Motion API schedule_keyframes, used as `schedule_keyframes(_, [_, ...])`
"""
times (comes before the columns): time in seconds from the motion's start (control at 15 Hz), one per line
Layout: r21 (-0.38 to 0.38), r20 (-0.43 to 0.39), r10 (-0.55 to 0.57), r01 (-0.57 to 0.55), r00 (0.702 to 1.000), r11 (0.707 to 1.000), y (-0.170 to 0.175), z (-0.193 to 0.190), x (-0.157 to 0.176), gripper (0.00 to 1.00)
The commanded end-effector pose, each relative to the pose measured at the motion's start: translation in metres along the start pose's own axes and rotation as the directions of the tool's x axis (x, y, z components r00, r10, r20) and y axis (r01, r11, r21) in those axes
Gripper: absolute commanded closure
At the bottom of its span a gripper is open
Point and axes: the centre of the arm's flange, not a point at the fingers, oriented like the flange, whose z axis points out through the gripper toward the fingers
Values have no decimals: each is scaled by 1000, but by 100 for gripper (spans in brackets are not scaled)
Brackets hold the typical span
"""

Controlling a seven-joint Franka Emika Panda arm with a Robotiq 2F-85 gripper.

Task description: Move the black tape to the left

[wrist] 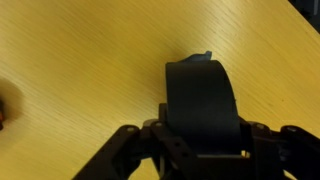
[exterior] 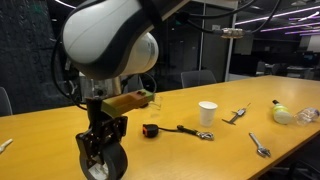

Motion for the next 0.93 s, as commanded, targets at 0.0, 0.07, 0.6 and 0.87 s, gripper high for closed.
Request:
schedule_keyframes(0.0, [-5, -23, 18, -19, 1000, 1000, -6, -13, 9, 22])
schedule_keyframes(0.07, [-4, -24, 20, -20, 1000, 1000, -6, -13, 9, 21])
schedule_keyframes(0.6, [4, -37, 31, -31, 999, 1000, -3, -23, 11, 0])
schedule_keyframes(0.87, [-18, -65, 54, -56, 996, 998, 26, -70, 10, 1])
